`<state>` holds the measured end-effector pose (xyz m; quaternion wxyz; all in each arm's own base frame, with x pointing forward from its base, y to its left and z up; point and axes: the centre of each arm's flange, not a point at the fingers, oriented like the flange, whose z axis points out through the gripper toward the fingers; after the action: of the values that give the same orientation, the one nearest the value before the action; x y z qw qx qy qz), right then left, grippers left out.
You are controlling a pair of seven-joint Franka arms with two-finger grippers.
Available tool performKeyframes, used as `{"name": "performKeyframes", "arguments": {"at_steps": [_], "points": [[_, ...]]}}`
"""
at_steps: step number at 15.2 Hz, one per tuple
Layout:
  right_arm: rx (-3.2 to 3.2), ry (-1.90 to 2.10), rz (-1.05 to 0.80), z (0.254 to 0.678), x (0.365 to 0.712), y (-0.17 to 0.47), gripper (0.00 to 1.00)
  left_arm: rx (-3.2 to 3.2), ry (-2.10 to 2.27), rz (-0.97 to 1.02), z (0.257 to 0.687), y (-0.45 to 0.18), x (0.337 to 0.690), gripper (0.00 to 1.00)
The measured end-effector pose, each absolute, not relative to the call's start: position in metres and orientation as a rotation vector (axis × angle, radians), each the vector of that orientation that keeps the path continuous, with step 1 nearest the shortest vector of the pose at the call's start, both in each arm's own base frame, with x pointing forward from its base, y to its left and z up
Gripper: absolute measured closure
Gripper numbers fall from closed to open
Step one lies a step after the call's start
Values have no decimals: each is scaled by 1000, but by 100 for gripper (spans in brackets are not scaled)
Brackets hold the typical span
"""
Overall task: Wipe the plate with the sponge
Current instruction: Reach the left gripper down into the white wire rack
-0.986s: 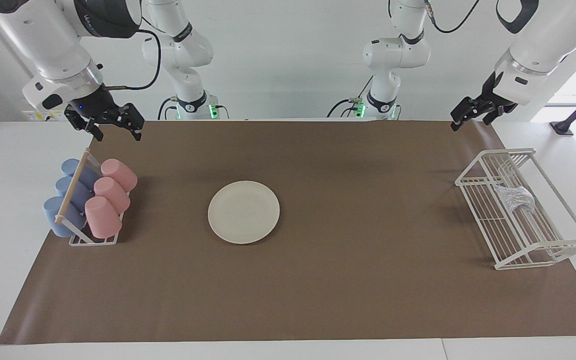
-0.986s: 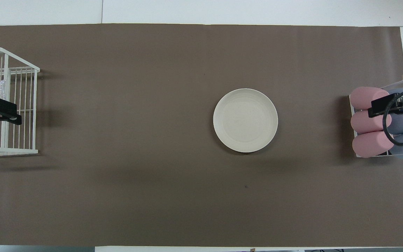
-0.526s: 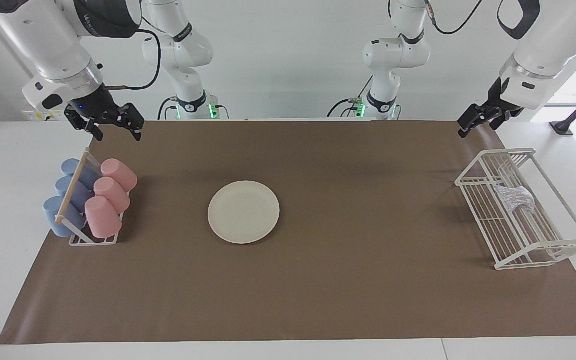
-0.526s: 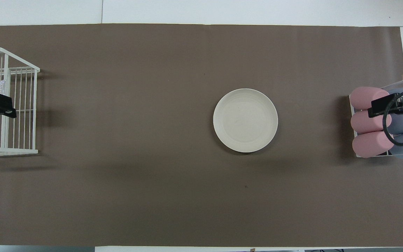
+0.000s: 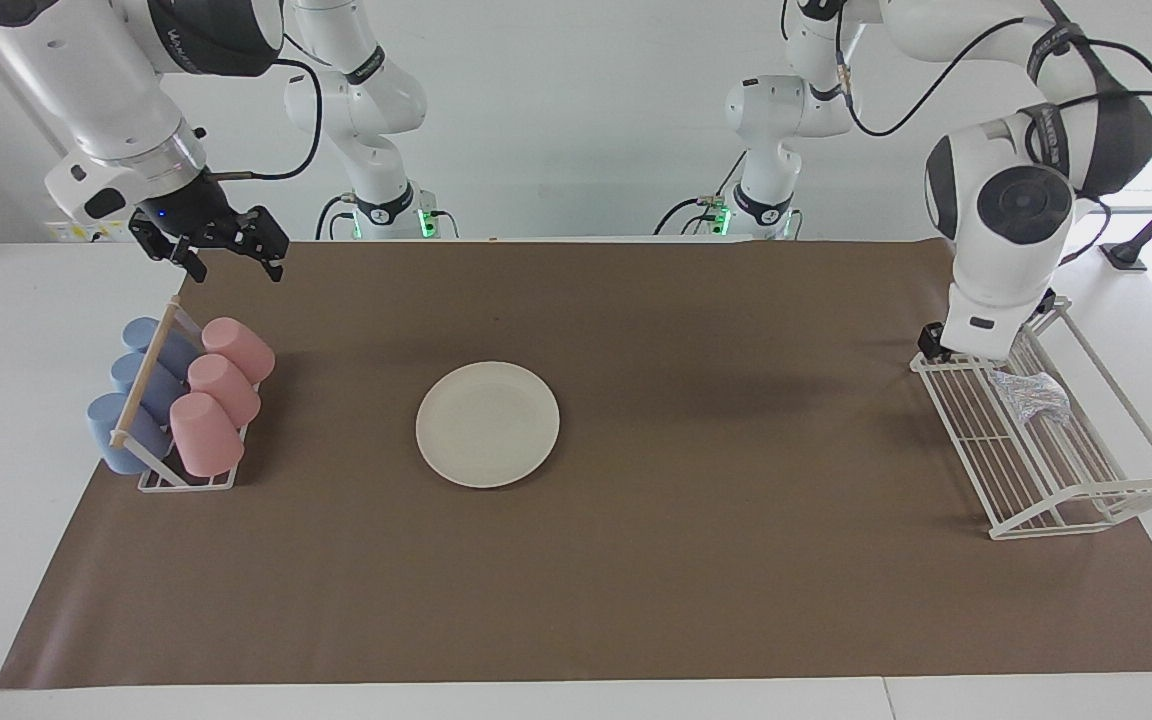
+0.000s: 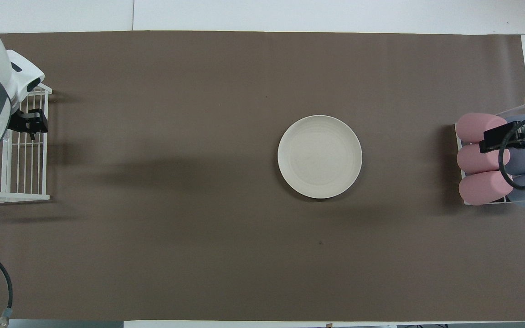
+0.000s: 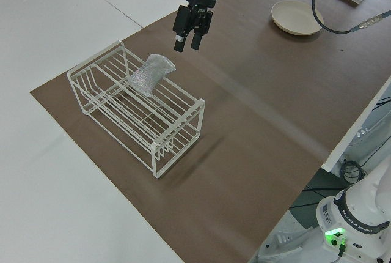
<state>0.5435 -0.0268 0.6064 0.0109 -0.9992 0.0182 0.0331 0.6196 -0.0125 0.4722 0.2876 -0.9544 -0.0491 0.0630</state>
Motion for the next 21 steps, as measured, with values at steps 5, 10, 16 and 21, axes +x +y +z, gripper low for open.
{"name": "performKeyframes", "arguments": {"at_steps": [5, 10, 16, 21], "points": [[-3118, 57, 103, 606, 544, -27, 0, -2329, -8, 171, 417, -17, 660, 0], [-3118, 57, 103, 606, 544, -27, 0, -2234, 23, 158, 402, -9, 676, 0], [-3118, 57, 103, 606, 544, -27, 0, -2234, 21, 153, 404, -9, 677, 21], [-3118, 57, 103, 606, 544, -27, 0, -2234, 21, 153, 404, -10, 677, 81]]}}
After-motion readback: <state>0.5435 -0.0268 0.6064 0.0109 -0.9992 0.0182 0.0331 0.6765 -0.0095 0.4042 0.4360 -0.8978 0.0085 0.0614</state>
